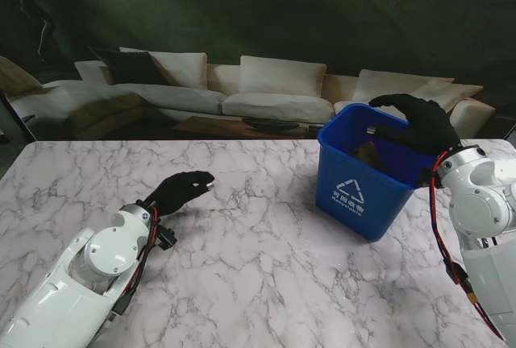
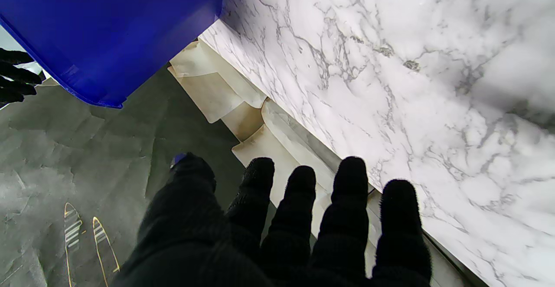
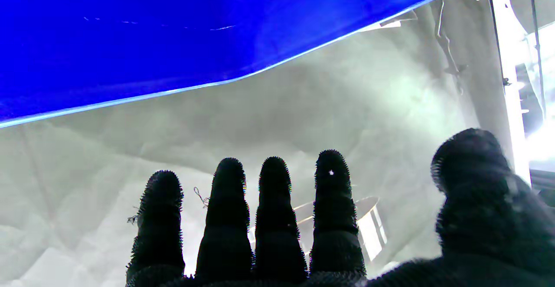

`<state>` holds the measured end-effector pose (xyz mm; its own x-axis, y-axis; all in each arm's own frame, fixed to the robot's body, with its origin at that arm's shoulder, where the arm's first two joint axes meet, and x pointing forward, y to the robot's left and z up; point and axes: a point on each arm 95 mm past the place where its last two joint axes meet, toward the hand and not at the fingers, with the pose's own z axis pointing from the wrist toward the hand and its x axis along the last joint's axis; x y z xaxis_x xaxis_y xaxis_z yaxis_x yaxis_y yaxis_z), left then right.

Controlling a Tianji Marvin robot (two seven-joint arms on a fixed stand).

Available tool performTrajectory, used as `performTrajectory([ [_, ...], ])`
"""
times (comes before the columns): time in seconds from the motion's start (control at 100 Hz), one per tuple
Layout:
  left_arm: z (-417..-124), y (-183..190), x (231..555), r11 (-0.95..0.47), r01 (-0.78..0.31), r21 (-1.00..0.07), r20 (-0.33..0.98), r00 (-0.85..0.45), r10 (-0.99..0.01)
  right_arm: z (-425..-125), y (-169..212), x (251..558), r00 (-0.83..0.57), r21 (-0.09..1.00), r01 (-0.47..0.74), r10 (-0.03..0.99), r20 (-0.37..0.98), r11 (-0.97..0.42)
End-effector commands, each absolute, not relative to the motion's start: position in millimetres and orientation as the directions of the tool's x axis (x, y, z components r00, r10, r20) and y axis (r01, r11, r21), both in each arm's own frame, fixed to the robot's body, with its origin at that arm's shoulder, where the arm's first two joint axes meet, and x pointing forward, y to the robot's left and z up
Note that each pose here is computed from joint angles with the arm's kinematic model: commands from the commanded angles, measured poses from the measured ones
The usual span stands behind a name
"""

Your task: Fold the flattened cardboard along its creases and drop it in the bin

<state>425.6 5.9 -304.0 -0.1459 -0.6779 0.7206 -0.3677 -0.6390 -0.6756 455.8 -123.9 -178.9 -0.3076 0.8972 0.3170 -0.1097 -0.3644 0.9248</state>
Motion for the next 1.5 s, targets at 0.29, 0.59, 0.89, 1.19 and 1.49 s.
performTrajectory([
  [0.29,-304.5,4.0,425.4,-0.621,-0.382,-0.684,0.709,-0.150,-0.689,-162.2,-105.3,452.4,-0.408,0.934,-0.164,0.884,0.229,-0.318],
  [0.59,-305.4,4.2,424.2,-0.623,-0.383,-0.683,0.710,-0.146,-0.689,-154.9,-38.3,432.9,-0.611,0.928,-0.092,0.756,0.234,-0.361],
  [0.89,-305.4,4.1,423.3,-0.621,-0.382,-0.684,0.710,-0.156,-0.687,-185.5,48.9,418.6,-0.738,0.916,0.063,0.599,0.310,-0.397],
  [1.19,-307.2,3.4,421.5,-0.616,-0.391,-0.684,0.710,-0.161,-0.686,-246.4,103.6,419.0,-0.686,0.862,0.249,0.548,0.478,-0.441],
  [1.49,-302.2,-12.3,422.1,-0.635,-0.403,-0.659,0.735,-0.165,-0.658,-311.5,112.5,425.6,-0.527,0.814,0.420,0.622,0.579,-0.402],
])
